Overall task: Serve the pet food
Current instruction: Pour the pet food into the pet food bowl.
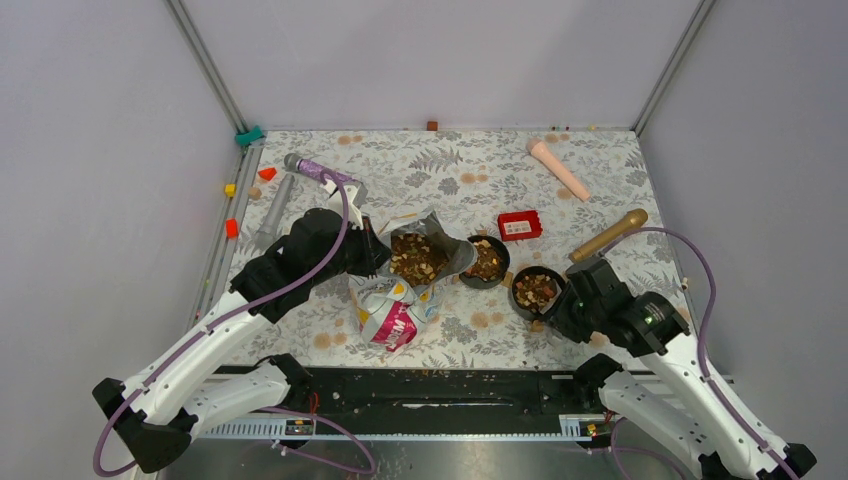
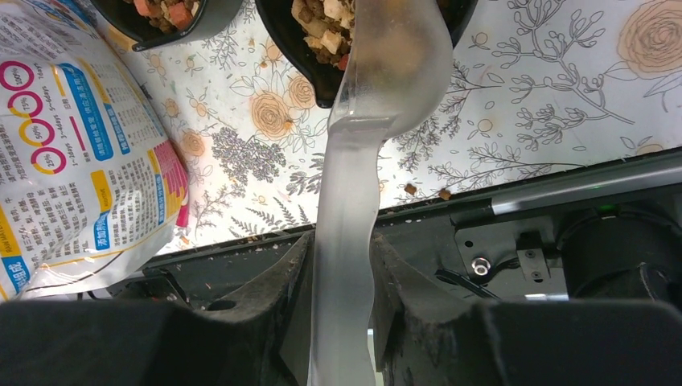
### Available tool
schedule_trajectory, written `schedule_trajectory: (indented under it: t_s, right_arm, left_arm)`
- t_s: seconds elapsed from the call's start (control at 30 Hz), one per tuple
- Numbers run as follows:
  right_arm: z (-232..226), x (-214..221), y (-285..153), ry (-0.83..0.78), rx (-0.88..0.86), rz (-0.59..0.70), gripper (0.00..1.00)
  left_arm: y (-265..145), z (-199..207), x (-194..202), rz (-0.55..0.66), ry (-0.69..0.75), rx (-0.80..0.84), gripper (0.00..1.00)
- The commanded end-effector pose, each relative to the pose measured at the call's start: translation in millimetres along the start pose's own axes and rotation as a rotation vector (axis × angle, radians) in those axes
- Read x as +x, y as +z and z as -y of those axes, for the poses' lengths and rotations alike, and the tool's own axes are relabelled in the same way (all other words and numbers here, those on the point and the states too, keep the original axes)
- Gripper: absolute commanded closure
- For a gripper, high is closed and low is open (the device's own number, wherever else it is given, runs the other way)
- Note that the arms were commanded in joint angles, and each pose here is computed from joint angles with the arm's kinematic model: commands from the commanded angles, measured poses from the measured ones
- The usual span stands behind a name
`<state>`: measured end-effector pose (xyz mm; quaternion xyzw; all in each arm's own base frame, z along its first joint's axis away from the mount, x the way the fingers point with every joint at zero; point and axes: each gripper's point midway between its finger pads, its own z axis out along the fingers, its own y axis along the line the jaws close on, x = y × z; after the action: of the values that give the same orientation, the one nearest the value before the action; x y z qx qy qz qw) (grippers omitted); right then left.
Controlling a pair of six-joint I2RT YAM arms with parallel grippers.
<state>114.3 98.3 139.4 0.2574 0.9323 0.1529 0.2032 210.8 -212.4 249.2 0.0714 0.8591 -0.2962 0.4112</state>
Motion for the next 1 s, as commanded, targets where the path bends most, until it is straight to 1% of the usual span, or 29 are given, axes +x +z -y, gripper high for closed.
schedule_trajectory:
  t_s: [0.0,0.07,0.37,0.57,0.7,0.97]
  right_arm:
    - [-8,-11,-15,-0.055,-0.016,0.025,1.00]
    - [-3,-13,-20,-0.083,0.006,0.030,1.00]
    - [15,-9,-30,-0.213,0.103,-0.023,1.00]
    - [13,-12,-30,-0.263,0.105,-0.025,1.00]
    - [4,-12,-32,-0.341,0.077,-0.053,1.00]
    - [10,-23,-43,-0.459,0.171,-0.087,1.00]
  left_arm:
    - [-7,22,-14,0.036,-0.009,0.089,1.00]
    - [-7,22,-14,0.036,-0.008,0.090,1.00]
    - [-5,19,-13,0.034,-0.009,0.076,1.00]
    - [-5,18,-14,0.037,-0.007,0.071,1.00]
    - [-5,18,-14,0.037,-0.007,0.071,1.00]
    - [-8,17,-17,0.052,-0.004,0.063,1.00]
